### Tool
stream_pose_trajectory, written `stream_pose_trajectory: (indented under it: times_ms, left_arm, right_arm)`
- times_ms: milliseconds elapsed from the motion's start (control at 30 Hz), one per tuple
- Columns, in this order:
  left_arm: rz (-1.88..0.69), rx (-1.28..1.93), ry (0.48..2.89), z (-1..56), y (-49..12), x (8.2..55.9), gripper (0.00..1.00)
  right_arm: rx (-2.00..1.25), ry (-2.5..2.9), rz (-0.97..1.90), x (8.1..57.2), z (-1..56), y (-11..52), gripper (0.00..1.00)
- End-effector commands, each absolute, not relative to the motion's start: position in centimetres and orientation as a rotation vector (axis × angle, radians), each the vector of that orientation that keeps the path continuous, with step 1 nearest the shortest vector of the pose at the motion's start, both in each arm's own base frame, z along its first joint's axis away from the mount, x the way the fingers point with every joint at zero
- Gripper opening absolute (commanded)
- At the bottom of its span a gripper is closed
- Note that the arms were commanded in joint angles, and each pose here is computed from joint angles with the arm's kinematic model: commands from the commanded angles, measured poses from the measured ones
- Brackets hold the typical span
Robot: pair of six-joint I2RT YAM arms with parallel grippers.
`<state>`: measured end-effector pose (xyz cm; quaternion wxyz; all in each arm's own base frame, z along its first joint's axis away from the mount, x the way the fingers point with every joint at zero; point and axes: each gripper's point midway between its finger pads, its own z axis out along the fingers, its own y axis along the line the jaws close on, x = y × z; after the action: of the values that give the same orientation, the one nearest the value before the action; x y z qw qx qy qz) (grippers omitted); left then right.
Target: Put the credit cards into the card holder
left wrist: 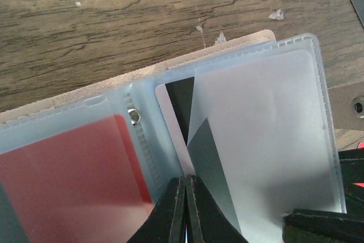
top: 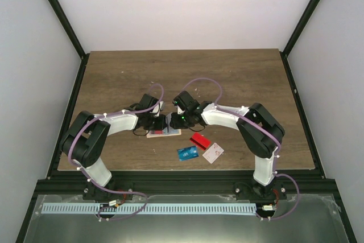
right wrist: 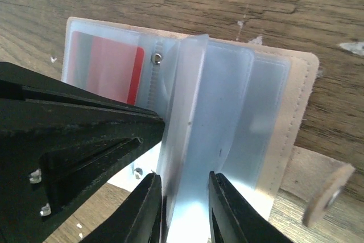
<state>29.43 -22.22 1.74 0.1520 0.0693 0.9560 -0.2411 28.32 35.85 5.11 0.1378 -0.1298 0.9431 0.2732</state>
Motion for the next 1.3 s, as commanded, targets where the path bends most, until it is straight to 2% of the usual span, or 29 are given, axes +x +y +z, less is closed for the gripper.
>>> stream_pose_trajectory:
  times_ms: [0,267,600,933,1267]
  left_arm:
    - [-0.632,0.204,2.816,-0.3,-21.5,28.4,0.04]
    - [-0.635,0.187,2.802,0.4,-21.6,28.7,0.04]
    - [-0.592,0.113,2.712,5.0,-20.9,29.9,0.07]
    - [-0.498,-0.004,2.636,8.3,-17.7,29.5,0.08]
    - [-0.436,-0.137,2.578,9.5,-13.9,28.6,0.11]
  right_arm:
    - [-0.396,2.669,0.741,29.0,7.6,36.3,0.25]
    - [-0.45,2.631,0.841,28.4,8.8,37.8,0.26]
    - [-0.484,2.609,0.924,28.3,9.4,39.2,0.26]
    - [-0.526,2.598,1.003,28.1,9.4,41.4,0.26]
    - [-0.626,2.569,1.14,28.0,8.7,46.2,0.26]
